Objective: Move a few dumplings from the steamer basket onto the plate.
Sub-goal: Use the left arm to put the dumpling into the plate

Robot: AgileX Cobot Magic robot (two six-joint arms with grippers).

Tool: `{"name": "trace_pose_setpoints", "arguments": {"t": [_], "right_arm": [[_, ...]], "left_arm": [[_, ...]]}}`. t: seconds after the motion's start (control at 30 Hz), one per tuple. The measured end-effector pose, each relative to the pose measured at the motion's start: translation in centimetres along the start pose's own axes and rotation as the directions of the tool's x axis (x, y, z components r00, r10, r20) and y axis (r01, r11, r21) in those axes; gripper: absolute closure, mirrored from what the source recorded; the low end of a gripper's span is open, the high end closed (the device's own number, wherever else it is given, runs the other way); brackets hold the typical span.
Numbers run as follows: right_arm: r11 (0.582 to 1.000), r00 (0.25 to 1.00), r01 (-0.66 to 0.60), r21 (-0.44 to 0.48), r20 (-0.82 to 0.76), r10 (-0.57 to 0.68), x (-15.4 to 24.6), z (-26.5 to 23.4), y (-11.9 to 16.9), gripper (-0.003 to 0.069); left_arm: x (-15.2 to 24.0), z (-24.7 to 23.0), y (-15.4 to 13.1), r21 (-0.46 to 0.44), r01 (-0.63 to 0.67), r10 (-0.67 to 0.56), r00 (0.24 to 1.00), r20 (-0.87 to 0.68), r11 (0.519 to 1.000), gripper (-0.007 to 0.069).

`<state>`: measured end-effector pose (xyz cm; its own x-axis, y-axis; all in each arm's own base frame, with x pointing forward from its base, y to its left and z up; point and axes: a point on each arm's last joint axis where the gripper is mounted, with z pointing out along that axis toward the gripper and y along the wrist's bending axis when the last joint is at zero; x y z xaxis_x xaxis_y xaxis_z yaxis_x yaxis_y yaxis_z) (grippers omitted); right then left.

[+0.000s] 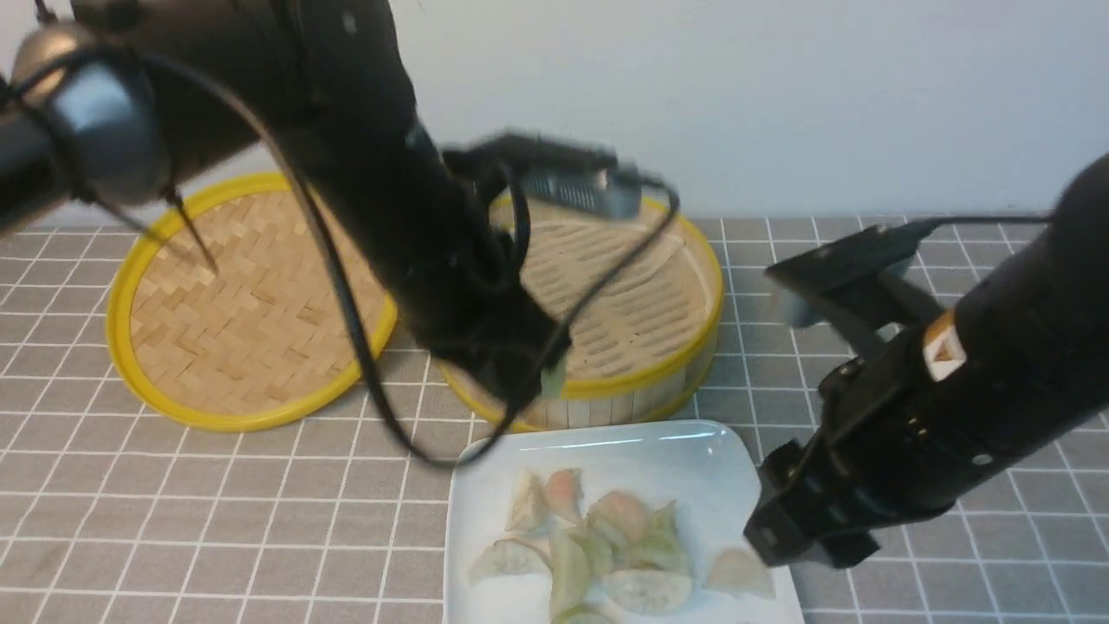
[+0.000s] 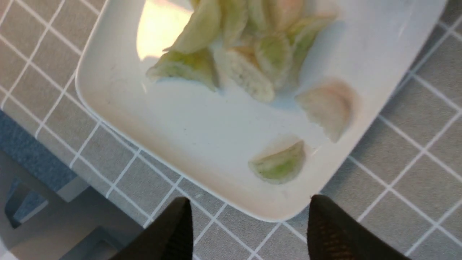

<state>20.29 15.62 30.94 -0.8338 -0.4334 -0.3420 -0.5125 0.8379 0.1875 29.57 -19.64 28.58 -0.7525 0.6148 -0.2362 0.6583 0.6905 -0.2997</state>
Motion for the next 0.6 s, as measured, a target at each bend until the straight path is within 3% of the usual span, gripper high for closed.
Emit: {"name": "trace_pose_setpoints", "arguments": {"t": [0.23, 0.6], "right_arm": [[1.0, 0.996, -0.012, 0.005, 0.088, 0.011, 1.0, -2.8, 0.2, 0.037], [1.0, 0.996, -0.031, 0.001, 0.084, 0.031, 1.7, -3.6, 0.3, 0.0384]], "left_arm": [[2.3, 5.5, -1.8, 0.033, -0.043, 0.048, 0.986, -0.16, 0.999, 0.0609], [2.4, 9.6, -0.3, 0.032, -0.014, 0.023, 0.957, -0.288, 0.999, 0.0605]]}}
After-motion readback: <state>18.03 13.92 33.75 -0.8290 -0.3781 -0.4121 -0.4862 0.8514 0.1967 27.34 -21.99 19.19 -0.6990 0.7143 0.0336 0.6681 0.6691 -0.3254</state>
